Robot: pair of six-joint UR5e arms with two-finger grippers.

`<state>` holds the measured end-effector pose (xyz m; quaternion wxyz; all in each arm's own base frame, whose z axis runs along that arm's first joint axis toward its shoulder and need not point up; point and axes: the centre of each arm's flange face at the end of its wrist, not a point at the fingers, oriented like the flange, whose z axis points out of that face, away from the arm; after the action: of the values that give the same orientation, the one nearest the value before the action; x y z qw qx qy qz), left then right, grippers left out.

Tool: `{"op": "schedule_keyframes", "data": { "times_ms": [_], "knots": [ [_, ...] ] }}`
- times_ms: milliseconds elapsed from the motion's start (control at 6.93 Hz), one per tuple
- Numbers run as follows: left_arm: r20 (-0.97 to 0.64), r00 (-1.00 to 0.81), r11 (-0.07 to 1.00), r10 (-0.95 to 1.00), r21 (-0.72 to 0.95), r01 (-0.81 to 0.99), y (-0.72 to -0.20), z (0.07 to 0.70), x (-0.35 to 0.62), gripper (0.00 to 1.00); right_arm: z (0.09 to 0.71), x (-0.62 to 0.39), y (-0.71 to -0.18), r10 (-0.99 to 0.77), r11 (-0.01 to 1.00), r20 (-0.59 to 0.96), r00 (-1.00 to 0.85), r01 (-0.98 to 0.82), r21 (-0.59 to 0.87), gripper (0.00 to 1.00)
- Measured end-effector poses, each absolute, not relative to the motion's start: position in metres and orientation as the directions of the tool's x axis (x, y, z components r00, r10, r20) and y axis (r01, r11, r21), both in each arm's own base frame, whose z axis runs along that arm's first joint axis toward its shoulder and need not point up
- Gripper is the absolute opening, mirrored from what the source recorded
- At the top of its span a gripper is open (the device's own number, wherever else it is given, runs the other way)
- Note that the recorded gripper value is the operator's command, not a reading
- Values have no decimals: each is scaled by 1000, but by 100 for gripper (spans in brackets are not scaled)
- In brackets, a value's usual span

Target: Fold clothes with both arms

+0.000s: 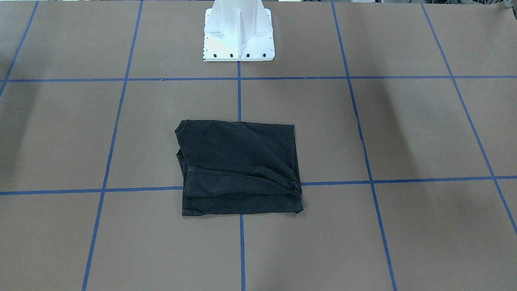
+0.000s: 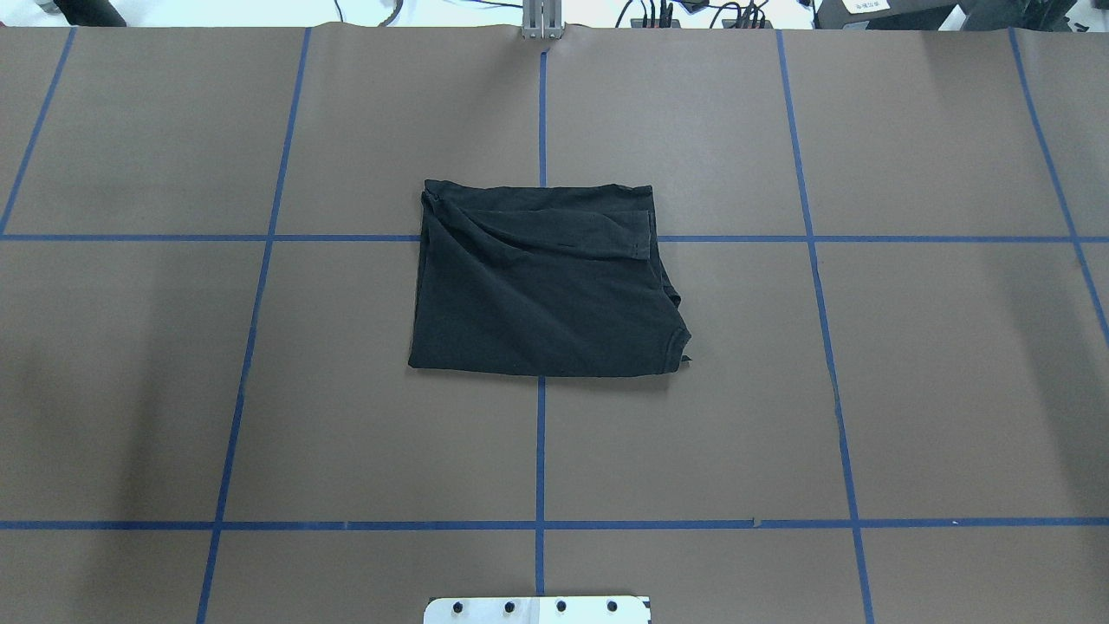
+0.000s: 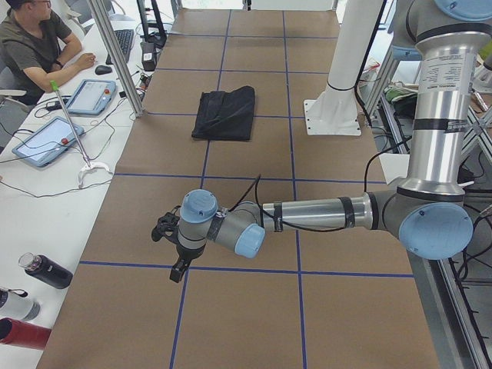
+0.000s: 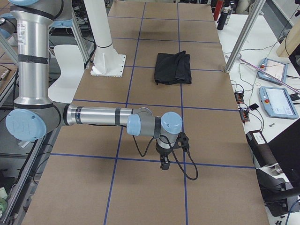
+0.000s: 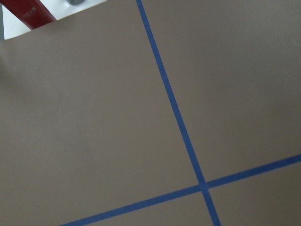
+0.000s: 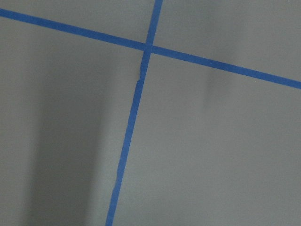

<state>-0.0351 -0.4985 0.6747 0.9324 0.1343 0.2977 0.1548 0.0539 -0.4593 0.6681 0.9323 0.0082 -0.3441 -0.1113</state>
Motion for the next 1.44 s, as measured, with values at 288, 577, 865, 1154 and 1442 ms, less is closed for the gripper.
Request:
{"op": "schedule_keyframes", "data": {
  "times_ms": [288,577,865,1154,1442],
  "knots": [
    [-549,774,948,315,213,-235,-470,653,-37,99,665,51,-457,-203,977,687,698,186,100,100],
    [-626,737,965,256,121,-232,-457,644,-32,99,664,51,-455,-192,980,702,686,176,96,100],
    [-681,691,968,242,118,-222,-456,638,-27,99,665,51,-455,-187,981,705,684,173,92,100],
    [-684,687,967,246,127,-220,-459,634,-27,99,668,51,-454,-174,983,708,685,167,80,100],
    [-683,688,967,246,129,-218,-461,632,-28,99,659,51,-452,-136,990,707,694,128,64,100]
  ]
}}
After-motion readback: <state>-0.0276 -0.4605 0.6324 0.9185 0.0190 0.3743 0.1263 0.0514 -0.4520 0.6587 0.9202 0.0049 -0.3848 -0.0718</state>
